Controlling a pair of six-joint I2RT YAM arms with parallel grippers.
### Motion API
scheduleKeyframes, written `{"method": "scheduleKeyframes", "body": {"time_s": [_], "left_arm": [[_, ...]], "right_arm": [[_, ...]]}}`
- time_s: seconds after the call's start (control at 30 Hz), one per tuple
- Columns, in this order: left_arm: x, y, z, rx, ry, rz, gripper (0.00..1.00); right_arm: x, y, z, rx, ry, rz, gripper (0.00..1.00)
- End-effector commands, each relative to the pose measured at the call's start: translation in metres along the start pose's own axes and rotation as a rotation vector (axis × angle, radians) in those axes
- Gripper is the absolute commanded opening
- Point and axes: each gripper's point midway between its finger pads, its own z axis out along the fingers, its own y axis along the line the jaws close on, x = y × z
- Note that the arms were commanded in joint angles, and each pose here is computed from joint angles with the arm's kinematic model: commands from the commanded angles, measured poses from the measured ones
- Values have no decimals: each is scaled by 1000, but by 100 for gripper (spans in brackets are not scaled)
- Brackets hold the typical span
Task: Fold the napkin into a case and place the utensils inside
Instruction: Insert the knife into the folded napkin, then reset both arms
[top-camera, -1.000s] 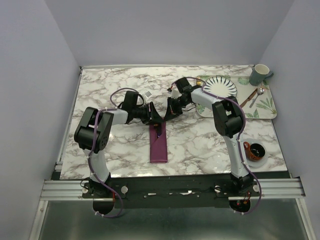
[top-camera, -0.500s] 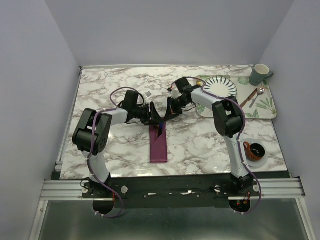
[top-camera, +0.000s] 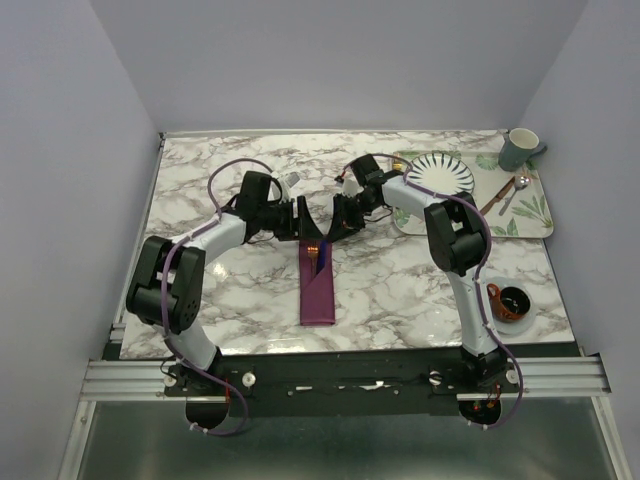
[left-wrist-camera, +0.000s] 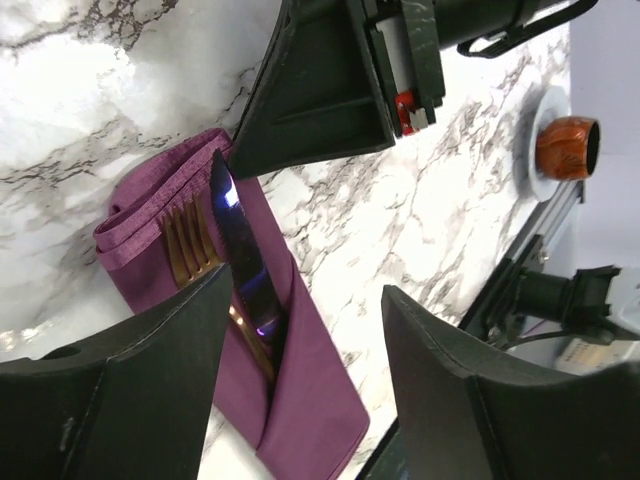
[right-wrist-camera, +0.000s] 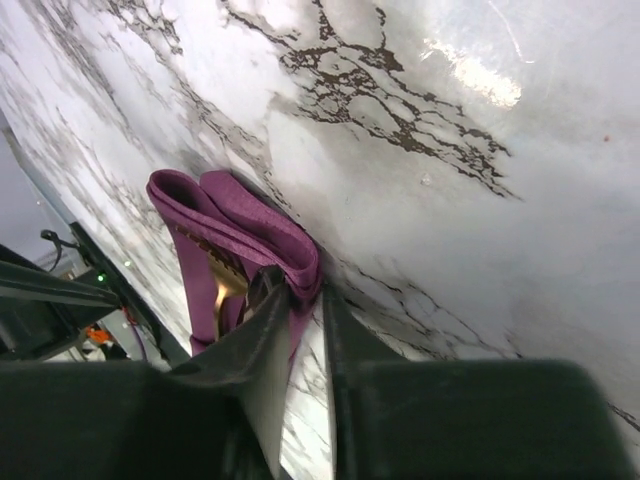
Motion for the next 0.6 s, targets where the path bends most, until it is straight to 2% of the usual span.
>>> {"method": "scheduleKeyframes", "body": {"time_s": [0.0, 0.13, 0.17, 0.2, 0.23, 0.27, 0.37, 0.4, 0.43, 0.57], "left_arm": [[-14, -3, -21, -39, -44, 113, 72], [-29, 3, -38, -35, -74, 119, 81], [-33, 2, -42, -34, -72, 141, 88], [-39, 6, -49, -44, -82, 147, 89], [-41, 6, -53, -46, -82, 161, 95], [-47, 5, -60, -53, -73, 203, 99], [-58, 5, -78, -74, -53, 240, 99], [-63, 7, -83, -91, -49, 294, 99], [-68, 10, -89, -111, -47, 312, 99], [-95, 15, -107, -233, -28, 440, 99]], "right_arm": [[-15, 13, -17, 4, -67, -46, 33], [-14, 23, -31, 7, -91, -69, 55], [-15, 25, -35, 8, -98, -76, 59], [-17, 31, -44, 12, -119, -91, 64], [-18, 34, -50, 11, -127, -96, 72], [-18, 36, -55, 8, -133, -111, 76], [-25, 52, -84, 11, -201, -190, 93], [-29, 54, -93, 17, -225, -211, 97], [-35, 64, -111, 30, -275, -255, 100], [-55, 77, -172, 127, -443, -394, 100]]}}
